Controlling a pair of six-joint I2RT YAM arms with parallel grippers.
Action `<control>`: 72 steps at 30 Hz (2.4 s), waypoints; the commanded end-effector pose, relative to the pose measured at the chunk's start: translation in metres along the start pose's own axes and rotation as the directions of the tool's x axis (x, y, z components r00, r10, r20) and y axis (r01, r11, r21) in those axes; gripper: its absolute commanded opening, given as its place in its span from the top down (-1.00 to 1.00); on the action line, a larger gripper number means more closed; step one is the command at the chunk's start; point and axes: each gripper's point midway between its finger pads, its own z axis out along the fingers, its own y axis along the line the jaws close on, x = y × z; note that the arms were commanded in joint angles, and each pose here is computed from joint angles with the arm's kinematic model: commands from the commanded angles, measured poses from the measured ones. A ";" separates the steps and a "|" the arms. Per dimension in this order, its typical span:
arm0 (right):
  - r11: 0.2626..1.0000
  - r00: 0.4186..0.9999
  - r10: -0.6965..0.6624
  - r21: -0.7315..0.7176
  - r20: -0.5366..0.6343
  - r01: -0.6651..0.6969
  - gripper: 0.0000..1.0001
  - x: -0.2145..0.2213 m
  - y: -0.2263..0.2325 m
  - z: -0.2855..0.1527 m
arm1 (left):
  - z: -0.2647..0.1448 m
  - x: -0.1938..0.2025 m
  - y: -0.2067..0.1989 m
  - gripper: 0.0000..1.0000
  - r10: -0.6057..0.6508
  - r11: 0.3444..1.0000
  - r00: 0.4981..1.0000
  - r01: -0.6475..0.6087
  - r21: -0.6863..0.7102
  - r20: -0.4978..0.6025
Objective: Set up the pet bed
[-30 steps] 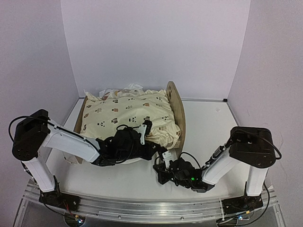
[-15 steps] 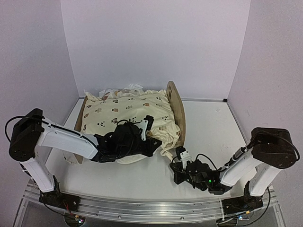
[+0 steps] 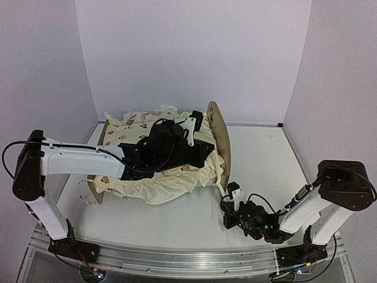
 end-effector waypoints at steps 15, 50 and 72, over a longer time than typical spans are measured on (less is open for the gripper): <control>0.990 0.984 0.129 0.076 -0.122 -0.121 1.00 0.044 -0.028 0.013 | 0.031 -0.061 0.037 1.00 0.137 0.975 0.986 -0.118 -0.188 0.090; 0.987 0.943 0.149 -0.018 -0.296 -0.162 0.53 0.048 -0.013 0.005 | 0.012 -0.019 0.070 1.00 0.009 1.000 0.992 -0.006 0.029 -0.125; 0.996 0.998 0.064 0.064 -0.027 -0.062 -0.55 -0.123 -0.026 -0.046 | -0.044 0.103 0.054 -0.94 0.026 1.000 0.933 -0.030 -0.007 -0.359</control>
